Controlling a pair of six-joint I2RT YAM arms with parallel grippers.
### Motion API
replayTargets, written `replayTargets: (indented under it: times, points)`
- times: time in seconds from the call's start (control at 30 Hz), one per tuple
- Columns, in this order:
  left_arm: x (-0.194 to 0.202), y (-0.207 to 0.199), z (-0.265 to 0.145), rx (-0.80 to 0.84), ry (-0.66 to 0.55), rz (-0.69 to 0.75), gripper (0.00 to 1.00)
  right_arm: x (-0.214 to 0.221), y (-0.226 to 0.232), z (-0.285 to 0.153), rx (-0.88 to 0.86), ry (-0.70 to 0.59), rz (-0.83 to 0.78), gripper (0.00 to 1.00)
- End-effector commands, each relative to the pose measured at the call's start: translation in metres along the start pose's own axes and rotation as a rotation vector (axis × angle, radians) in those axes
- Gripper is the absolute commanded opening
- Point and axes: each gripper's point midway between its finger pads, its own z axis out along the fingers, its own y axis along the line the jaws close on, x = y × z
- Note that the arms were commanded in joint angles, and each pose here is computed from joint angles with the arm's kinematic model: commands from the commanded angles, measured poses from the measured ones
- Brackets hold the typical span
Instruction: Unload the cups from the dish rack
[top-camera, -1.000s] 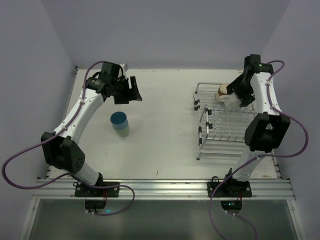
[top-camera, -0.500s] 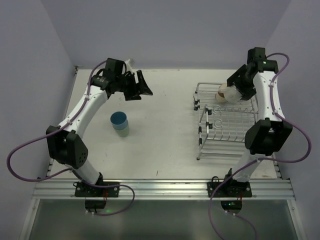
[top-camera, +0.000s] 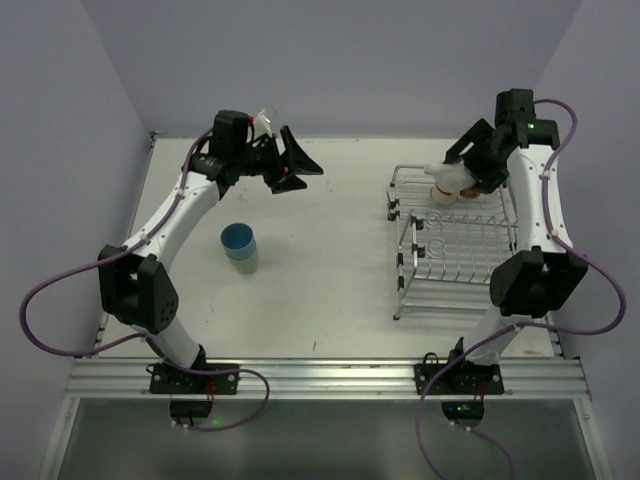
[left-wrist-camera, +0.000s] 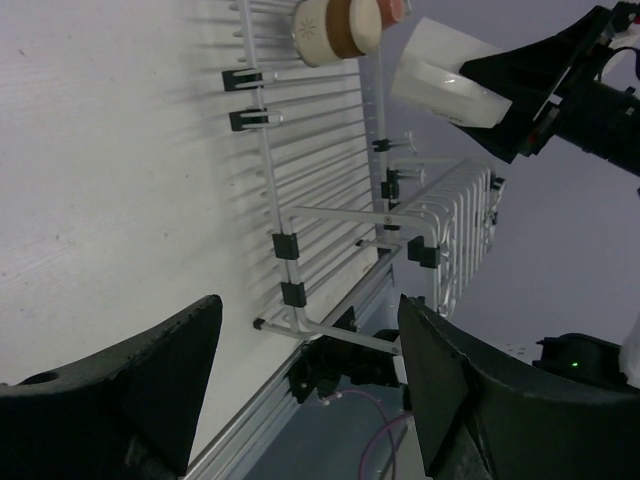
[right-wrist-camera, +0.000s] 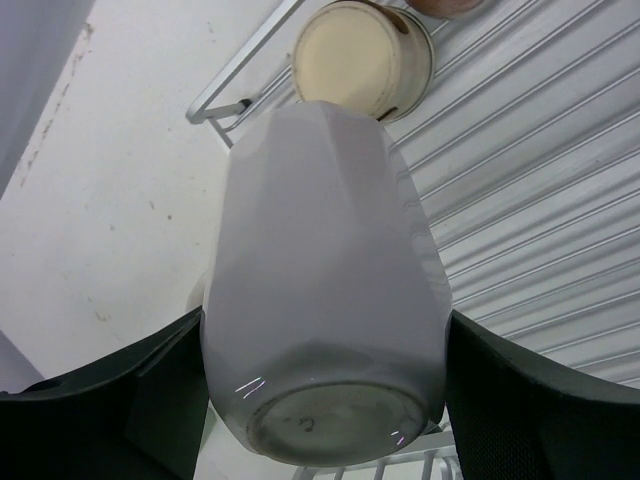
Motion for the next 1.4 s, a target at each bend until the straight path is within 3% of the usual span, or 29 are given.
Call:
replayTargets:
  times: [0.0,0.53,0.8,1.37]
  points:
    - [0.014,-0.028,0.002,0.139,0.105,-0.130,0.75,-0.020,0.045,-0.063,-0.248,-0.134,-0.053,0.00]
    - [0.018,-0.064,0.005,0.270,0.184,-0.381,0.74,0.005,0.103,-0.096,-0.551,-0.077,-0.198,0.00]
    - [0.025,-0.078,0.007,0.304,0.255,-0.517,0.72,0.042,0.141,-0.123,-0.743,-0.010,-0.317,0.00]
    - [0.029,-0.102,0.006,0.364,0.392,-0.642,0.69,0.084,0.171,-0.163,-0.944,-0.011,-0.505,0.00]
